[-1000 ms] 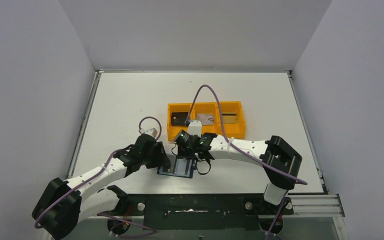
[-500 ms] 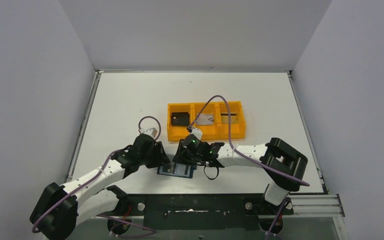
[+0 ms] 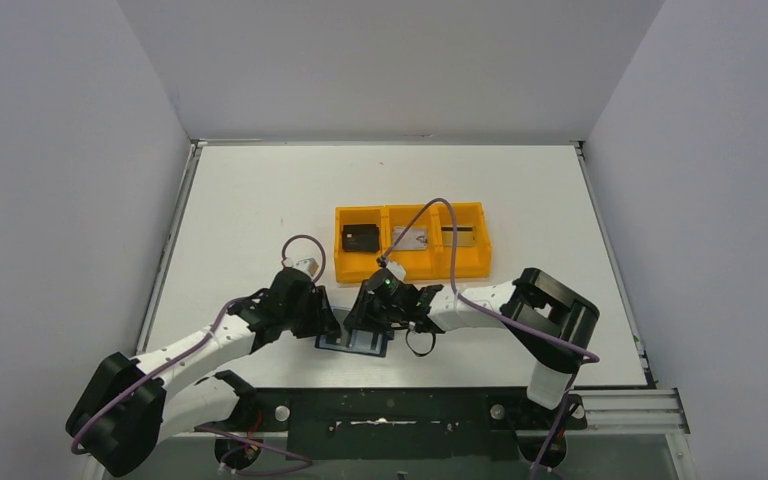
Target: Take the credit cards out of the card holder
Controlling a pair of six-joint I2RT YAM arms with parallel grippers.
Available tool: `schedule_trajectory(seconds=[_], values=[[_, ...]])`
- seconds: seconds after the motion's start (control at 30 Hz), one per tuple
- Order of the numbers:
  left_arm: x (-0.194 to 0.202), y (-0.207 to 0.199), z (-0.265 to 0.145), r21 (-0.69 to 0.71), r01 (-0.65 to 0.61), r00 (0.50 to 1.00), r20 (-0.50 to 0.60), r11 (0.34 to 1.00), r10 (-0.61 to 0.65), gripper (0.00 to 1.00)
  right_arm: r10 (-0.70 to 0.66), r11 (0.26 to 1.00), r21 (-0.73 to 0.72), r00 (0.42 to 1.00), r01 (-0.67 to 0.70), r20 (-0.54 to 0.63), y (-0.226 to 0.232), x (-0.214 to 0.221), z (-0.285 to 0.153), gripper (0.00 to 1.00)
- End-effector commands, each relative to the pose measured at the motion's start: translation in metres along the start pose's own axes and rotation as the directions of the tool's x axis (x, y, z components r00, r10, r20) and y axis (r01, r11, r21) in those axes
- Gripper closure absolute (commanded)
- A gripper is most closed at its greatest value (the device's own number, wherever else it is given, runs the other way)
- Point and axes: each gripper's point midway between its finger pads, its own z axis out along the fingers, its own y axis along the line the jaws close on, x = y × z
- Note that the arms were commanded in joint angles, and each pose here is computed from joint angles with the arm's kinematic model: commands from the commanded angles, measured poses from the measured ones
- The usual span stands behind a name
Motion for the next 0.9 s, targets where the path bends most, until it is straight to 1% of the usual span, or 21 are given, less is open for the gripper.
schedule_trajectory(seconds=[0.0,0.17,0.27,0.37,0.4,0.67,0.87], values=[[-0.016,-0.015,0.0,0.053,-0.026,0.999,0.044,0.998,0.024,0.63,0.039,0.998,0.038,0.999,-0.039,0.006,-0.008,-0.003,0.002,0.7],[-0.009,-0.013,0.005,0.056,-0.03,1.0,0.009,0.998,0.03,0.75,0.039,0.999,0.032,0.999,-0.039,0.007,-0.008,-0.004,0.003,0.71],[-0.005,-0.012,0.005,0.059,-0.021,1.0,0.001,0.998,0.021,0.79,0.038,0.999,-0.001,0.999,-0.038,0.017,-0.003,-0.007,0.002,0.77],[-0.004,-0.009,0.005,0.042,-0.011,1.0,0.003,0.999,0.01,0.8,0.036,0.998,-0.044,0.999,-0.035,0.031,0.004,-0.01,-0.001,0.83],[-0.005,-0.007,0.005,0.034,-0.007,1.0,0.007,0.999,0.007,0.8,0.037,0.998,-0.057,0.999,-0.034,0.038,0.006,-0.011,-0.002,0.84],[-0.006,0.001,0.005,-0.017,0.003,1.0,0.012,1.0,-0.003,0.81,0.032,0.988,-0.155,0.999,-0.028,0.028,0.021,-0.011,-0.013,0.79],[-0.007,0.003,0.005,-0.032,0.01,1.0,0.016,0.999,-0.01,0.81,0.036,0.985,-0.167,0.999,-0.03,0.036,0.021,-0.011,-0.016,0.8]])
